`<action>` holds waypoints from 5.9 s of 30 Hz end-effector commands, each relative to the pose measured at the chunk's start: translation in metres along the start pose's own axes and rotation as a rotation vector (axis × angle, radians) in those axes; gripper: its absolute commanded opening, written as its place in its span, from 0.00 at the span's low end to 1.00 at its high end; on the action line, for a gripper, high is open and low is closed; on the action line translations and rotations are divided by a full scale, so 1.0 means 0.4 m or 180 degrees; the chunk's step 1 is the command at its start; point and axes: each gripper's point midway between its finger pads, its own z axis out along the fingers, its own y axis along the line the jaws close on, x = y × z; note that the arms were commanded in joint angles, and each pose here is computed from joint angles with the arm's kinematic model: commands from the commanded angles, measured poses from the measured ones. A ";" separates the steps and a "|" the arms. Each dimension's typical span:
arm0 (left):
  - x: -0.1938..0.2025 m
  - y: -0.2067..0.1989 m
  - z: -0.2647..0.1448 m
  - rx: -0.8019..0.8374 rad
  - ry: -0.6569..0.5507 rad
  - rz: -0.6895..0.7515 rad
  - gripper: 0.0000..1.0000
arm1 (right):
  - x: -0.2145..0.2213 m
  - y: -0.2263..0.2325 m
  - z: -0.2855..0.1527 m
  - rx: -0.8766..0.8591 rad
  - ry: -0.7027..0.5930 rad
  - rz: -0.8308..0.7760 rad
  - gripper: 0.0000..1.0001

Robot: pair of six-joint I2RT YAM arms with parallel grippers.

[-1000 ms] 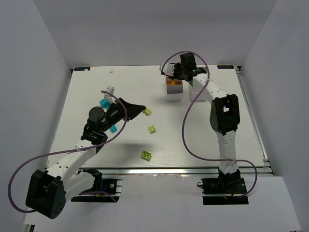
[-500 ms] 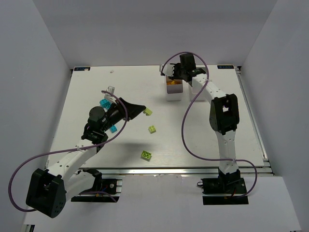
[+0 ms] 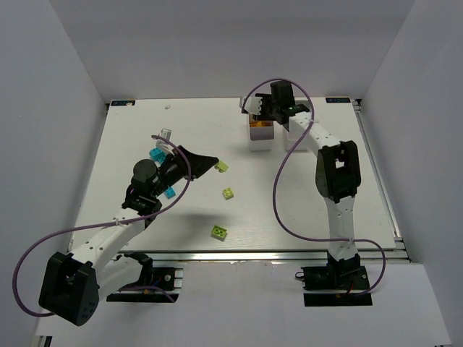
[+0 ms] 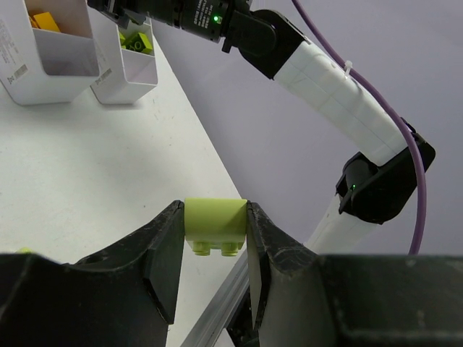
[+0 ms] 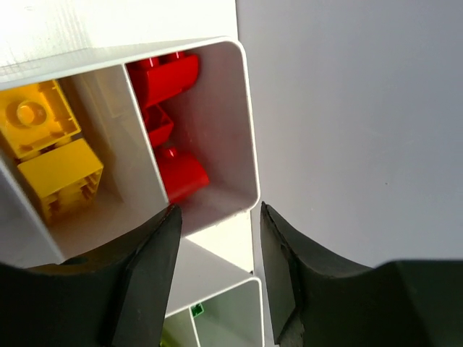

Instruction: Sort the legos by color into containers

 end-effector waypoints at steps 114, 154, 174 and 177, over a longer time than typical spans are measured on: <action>-0.066 0.227 -0.159 -0.2267 -0.0262 0.0284 0.95 | 0.188 0.128 -0.314 -0.0346 0.0062 0.0744 0.00; 0.019 0.365 -0.293 -0.3528 0.0033 -0.0238 0.53 | -0.137 0.263 -0.564 -0.1535 -0.1886 0.1160 0.87; 0.052 0.431 -0.369 -0.4047 0.0106 -0.0317 0.83 | -0.472 0.549 -0.462 -0.1746 -0.0717 0.3553 0.89; 0.041 0.424 -0.387 -0.4052 -0.0086 -0.0343 0.83 | -0.469 0.559 -0.417 -0.1337 -0.0307 0.3897 0.89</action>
